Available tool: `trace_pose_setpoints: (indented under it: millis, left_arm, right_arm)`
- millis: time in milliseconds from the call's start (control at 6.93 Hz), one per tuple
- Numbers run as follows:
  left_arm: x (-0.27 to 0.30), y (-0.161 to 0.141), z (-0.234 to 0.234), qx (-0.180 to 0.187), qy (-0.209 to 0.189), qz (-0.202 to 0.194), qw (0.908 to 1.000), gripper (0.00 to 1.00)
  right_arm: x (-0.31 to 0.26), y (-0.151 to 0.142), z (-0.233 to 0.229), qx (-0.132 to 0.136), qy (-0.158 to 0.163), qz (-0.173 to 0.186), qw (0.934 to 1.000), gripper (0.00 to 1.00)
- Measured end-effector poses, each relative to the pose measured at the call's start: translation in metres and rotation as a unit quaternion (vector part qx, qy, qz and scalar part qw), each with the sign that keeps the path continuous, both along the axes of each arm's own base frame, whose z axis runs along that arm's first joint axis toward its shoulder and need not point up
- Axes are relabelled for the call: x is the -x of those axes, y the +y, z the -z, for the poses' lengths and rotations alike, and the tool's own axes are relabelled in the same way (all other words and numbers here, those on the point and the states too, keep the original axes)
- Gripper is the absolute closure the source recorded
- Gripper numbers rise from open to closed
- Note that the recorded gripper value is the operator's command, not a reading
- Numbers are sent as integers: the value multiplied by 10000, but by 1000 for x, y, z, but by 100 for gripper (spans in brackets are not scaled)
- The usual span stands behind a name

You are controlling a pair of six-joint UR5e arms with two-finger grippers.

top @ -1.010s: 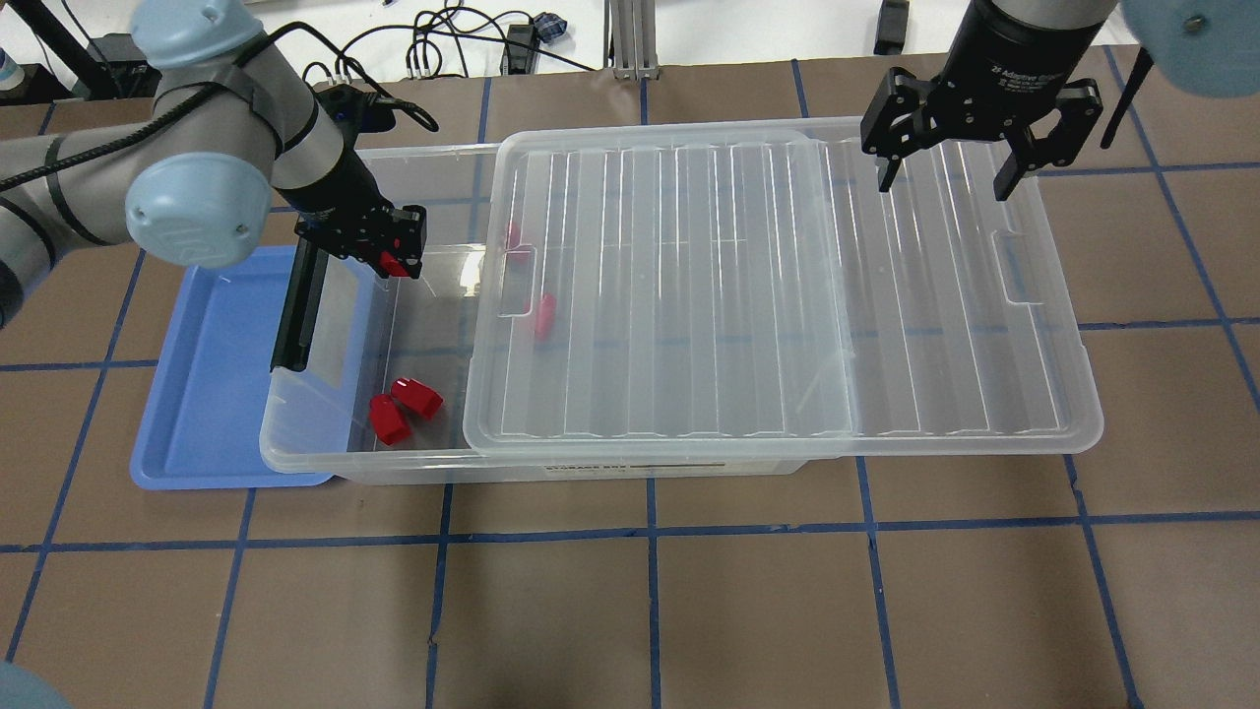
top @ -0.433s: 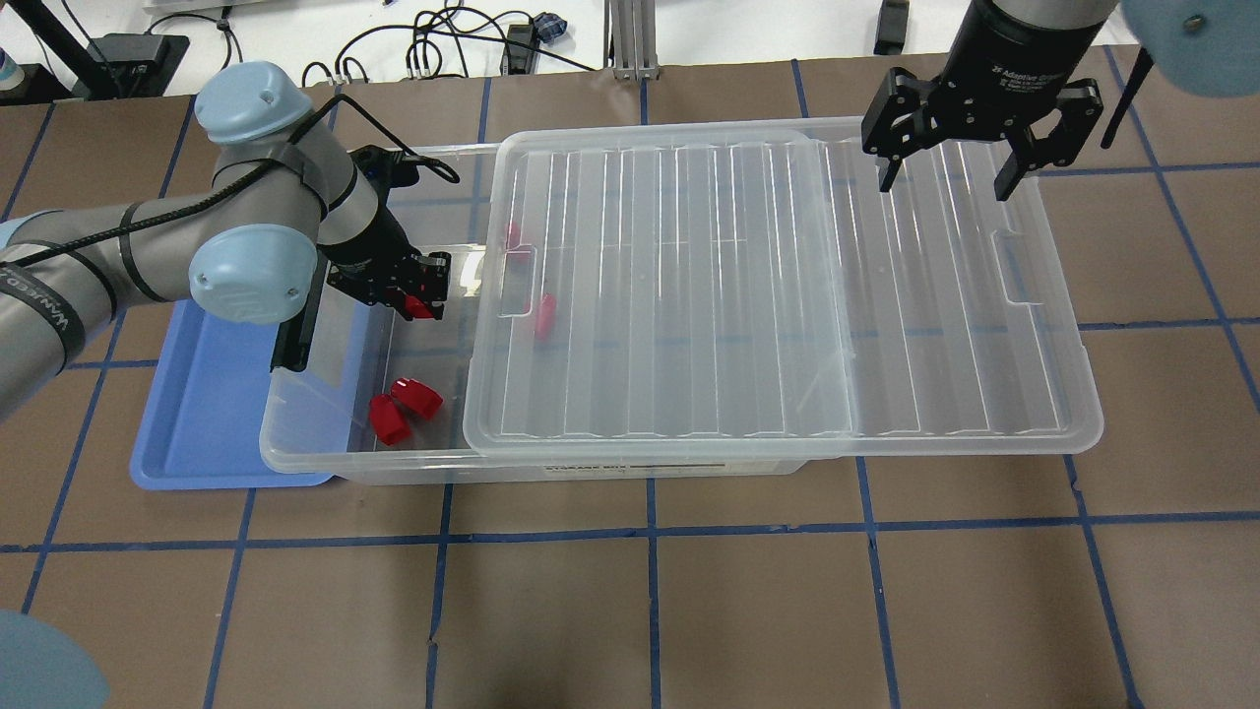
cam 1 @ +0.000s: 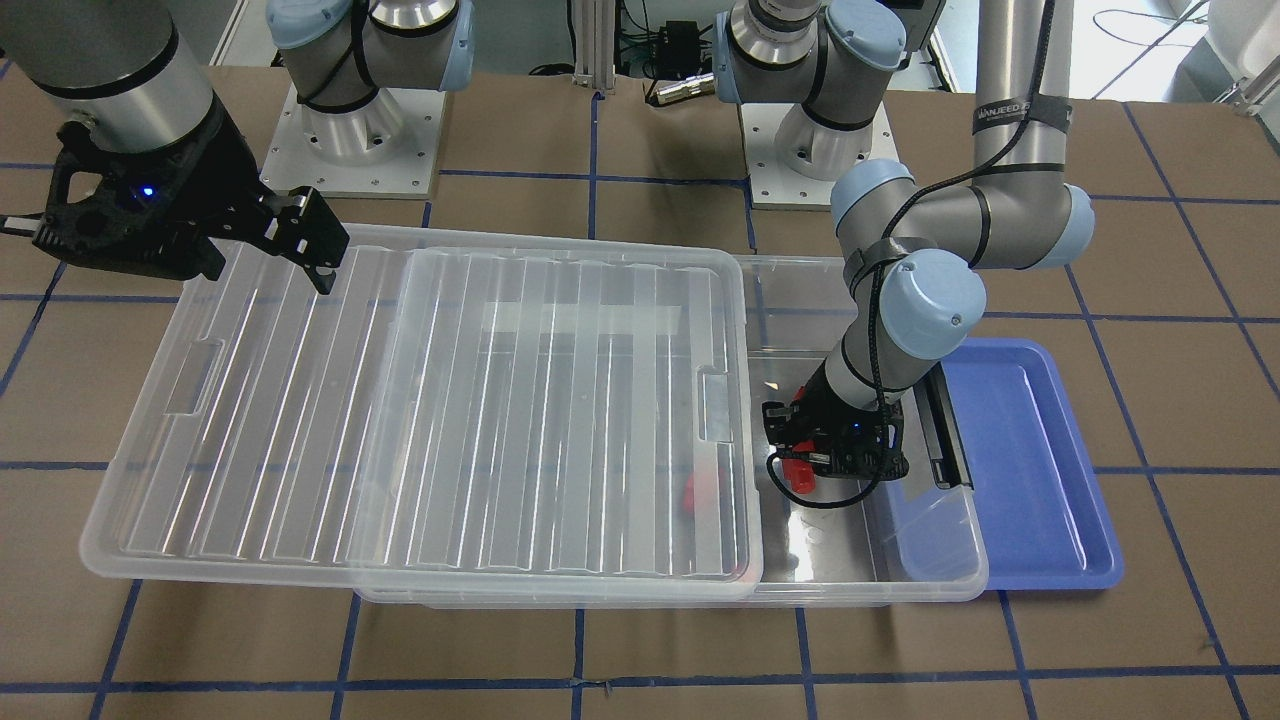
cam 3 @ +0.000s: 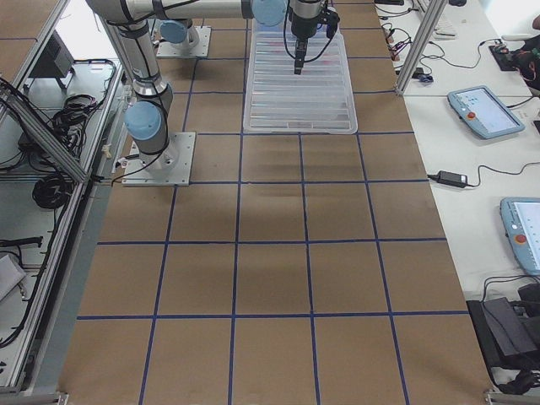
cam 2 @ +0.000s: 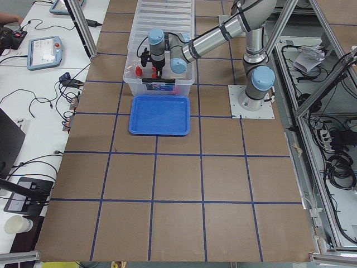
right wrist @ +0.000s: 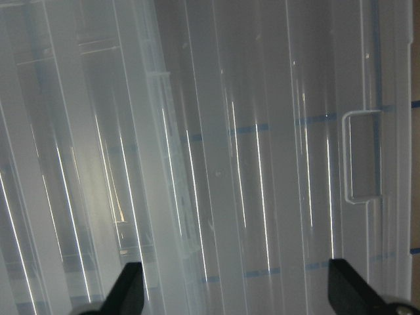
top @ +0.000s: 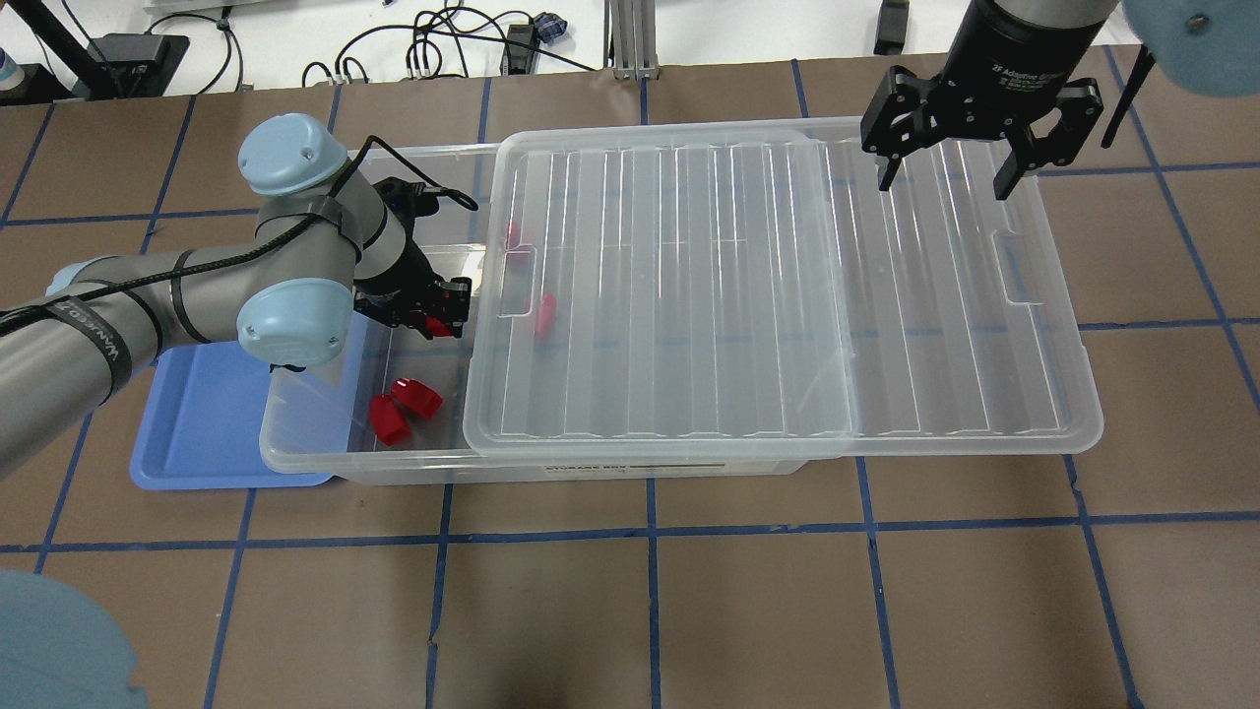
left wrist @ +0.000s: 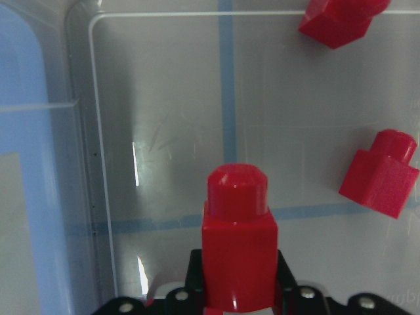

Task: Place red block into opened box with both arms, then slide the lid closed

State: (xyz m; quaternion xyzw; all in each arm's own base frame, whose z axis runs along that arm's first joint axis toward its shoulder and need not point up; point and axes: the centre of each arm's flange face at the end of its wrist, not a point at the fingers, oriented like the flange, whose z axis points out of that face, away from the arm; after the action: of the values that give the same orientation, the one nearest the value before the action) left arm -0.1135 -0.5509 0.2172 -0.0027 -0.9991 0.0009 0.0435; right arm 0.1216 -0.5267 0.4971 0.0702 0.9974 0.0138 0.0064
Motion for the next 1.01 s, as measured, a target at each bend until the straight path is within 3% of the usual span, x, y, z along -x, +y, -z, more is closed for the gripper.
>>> trace_pose_setpoints:
  millis: [144, 289, 577, 1010]
  left_arm:
    - [-2, 3, 8, -22, -119, -19, 9999, 37]
    - [-3, 4, 12, -41, -198, -25, 9998, 8]
    - [-4, -1, 1, 69, -248, -32, 9997, 3]
    - [0, -25, -82, 1, -252, 11, 9997, 0]
  right_arm:
    - [0, 0, 0, 11, 7, -2, 10000, 0]
    - [0, 0, 0, 18, 14, -2, 10000, 0]
    - [0, -1, 0, 22, 23, -3, 10000, 0]
    - [6, -3, -1, 29, 39, 27, 10000, 0]
